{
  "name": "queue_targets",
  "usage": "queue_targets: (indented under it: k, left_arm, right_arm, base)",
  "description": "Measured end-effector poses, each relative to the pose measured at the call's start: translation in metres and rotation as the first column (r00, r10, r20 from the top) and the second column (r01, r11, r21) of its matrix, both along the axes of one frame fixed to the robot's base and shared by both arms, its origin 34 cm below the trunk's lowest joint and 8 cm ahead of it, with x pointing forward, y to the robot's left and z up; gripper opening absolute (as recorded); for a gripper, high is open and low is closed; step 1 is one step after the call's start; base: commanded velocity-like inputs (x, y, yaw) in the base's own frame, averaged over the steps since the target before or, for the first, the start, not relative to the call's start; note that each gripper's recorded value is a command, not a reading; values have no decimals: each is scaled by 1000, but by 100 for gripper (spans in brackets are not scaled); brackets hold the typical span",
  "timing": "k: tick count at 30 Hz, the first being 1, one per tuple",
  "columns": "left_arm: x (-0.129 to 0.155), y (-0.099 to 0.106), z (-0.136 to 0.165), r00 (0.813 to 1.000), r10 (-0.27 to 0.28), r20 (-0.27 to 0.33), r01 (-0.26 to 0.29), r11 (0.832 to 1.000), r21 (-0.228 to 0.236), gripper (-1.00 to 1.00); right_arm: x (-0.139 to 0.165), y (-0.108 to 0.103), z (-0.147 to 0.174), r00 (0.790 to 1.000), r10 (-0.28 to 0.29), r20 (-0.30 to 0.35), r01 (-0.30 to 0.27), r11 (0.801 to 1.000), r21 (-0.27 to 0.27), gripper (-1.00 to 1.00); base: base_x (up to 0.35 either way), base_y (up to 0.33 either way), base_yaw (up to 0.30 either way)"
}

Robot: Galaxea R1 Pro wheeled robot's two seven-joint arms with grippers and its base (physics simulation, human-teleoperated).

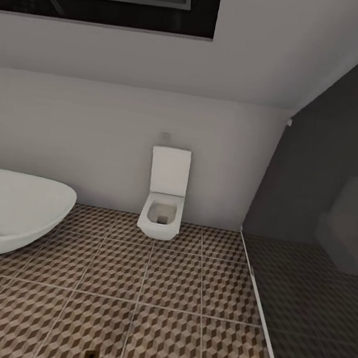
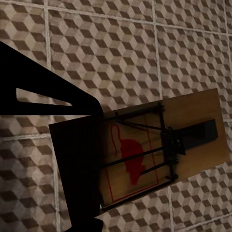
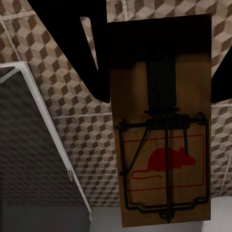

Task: Take the four mousetraps from the cabinet in the bathroom and place them on the bathroom floor. Make sure all four end up on the same floor surface, and ensure that at least two of them are either under or directly next to the same bathroom sink.

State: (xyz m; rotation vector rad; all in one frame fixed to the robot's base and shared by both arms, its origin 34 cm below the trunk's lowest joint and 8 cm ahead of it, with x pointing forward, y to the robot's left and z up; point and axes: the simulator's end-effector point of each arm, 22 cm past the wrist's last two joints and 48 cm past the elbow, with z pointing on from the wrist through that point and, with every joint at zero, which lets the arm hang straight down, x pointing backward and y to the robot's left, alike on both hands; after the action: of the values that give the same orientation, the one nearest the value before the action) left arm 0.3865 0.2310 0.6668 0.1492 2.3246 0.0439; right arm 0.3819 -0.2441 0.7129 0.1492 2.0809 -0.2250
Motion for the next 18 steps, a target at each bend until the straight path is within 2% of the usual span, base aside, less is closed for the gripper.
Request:
queue_targets:
  k: [5, 10, 18]
  left_arm:
    - [1, 0, 1, 1000, 0, 4, 0, 1000, 0, -100]
    - [2, 0, 2, 1000, 1, 7, -1, 1000, 0, -100]
    - [2, 0, 2, 1000, 1, 8, -1, 1000, 1, -100]
  right_arm:
    - [1, 0, 1, 1000, 0, 4, 0, 1000, 0, -100]
    - [2, 0, 1, 1000, 0, 5, 0, 1000, 0, -100]
    - [2, -1, 2, 1000, 0, 6, 0, 1000, -1, -100]
  base:
    - [0, 0, -159]
    - [0, 38, -49]
    - [0, 219, -5]
